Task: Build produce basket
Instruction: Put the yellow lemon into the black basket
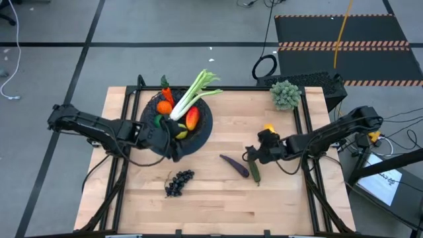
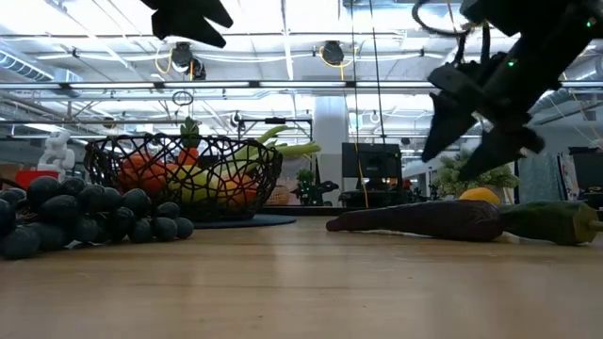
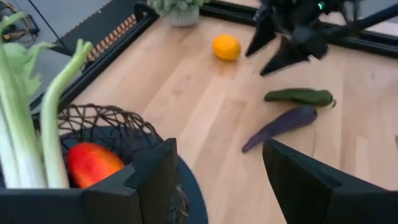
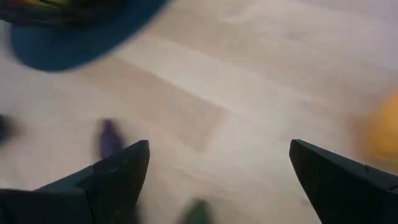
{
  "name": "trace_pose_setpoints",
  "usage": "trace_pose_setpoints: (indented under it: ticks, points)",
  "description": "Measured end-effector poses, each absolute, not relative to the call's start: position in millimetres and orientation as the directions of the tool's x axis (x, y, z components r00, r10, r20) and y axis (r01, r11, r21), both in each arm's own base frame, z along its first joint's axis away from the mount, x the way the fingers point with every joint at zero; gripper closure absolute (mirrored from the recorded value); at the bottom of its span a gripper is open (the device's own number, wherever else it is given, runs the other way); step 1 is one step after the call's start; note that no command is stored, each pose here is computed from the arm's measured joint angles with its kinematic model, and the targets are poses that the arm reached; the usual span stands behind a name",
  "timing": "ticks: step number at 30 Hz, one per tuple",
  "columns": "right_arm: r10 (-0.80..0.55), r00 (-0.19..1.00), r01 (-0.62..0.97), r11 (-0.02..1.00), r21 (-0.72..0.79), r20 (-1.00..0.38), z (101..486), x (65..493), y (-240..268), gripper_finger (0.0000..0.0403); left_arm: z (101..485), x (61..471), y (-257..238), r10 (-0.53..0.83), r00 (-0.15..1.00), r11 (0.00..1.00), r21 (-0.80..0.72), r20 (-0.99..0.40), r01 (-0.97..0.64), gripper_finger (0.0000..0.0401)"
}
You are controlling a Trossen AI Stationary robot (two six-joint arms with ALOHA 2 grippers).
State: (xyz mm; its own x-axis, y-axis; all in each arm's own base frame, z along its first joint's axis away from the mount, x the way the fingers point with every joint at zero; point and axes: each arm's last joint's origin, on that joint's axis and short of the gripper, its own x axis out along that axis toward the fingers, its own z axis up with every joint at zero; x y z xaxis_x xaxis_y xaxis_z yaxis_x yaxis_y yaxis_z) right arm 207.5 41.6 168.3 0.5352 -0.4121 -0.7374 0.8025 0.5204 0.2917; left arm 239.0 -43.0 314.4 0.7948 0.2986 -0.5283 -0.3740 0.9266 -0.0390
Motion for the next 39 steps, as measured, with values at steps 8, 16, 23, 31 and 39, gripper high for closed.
trace_pose_setpoints:
  ticks: [8,16,23,31,39]
  points:
    - [-0.497,0.236,0.942,0.329,0.07,-0.835,189.4,182.7,34.9,0.0023,318.7,247.4,-54.1,0.267,0.849,0.939,-0.073,-0.456,-0.335,0.0164]
    - [-0.569,0.141,0.977,0.211,0.022,-0.81,168.4,168.3,21.6,0.0023,319.3,247.9,-53.3,0.286,0.848,0.938,-0.048,-0.447,-0.342,0.0164]
    - [-0.575,0.129,0.985,0.166,0.039,-0.808,145.1,162.4,7.5,0.0023,324.4,251.2,-52.4,0.286,0.871,0.943,-0.044,-0.399,-0.33,0.0164]
    - [-0.579,0.19,0.98,0.165,0.114,-0.793,125.4,162.7,-7.3,0.0023,327.7,252.9,-52.1,0.284,0.885,0.95,-0.02,-0.368,-0.313,0.0164]
    - [-0.587,0.192,0.98,0.153,0.125,-0.786,112.1,156.4,-18.0,0.0029,330.8,254.3,-52.0,0.282,0.897,0.954,-0.003,-0.339,-0.301,0.0164]
